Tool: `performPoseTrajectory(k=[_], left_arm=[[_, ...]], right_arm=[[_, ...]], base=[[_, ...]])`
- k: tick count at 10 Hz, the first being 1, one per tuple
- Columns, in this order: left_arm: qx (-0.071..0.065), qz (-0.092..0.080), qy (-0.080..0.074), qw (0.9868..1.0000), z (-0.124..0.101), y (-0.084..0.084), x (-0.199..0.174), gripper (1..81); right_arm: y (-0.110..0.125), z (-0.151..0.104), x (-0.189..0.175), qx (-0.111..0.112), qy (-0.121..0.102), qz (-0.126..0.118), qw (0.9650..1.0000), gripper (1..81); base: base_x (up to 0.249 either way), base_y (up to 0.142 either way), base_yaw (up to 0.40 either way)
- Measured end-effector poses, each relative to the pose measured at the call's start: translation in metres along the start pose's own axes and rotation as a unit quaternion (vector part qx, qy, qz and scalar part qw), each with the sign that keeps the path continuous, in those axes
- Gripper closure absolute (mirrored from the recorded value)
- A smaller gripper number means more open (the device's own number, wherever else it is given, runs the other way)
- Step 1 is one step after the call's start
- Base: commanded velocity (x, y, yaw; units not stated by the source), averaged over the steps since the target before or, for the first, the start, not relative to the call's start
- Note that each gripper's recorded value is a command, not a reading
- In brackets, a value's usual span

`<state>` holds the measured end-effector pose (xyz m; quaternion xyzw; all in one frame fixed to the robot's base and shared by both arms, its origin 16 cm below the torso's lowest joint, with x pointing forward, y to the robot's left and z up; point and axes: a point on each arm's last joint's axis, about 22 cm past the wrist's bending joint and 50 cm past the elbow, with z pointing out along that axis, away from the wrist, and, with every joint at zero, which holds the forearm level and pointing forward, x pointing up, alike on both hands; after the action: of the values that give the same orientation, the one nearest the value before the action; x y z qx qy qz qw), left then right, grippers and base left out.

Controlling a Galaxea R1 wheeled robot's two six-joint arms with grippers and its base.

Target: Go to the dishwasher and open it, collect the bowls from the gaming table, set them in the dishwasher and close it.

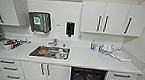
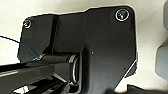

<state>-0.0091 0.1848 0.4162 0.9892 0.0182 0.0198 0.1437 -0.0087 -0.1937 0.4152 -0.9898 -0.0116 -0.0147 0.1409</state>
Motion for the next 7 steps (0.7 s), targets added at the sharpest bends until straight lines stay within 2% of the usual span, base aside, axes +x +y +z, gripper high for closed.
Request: performPoseTrajectory(k=[7], left_arm=[[0.000, 0.000, 0.000, 1.0000, -0.0001, -0.0004, 0.0000, 1.0]], right_arm=[[-0.0009, 0.0002, 0.0004, 0.001, 0.000, 0.000, 1.0000, 1.0]], base=[[0.000, 0.000, 0.000]])
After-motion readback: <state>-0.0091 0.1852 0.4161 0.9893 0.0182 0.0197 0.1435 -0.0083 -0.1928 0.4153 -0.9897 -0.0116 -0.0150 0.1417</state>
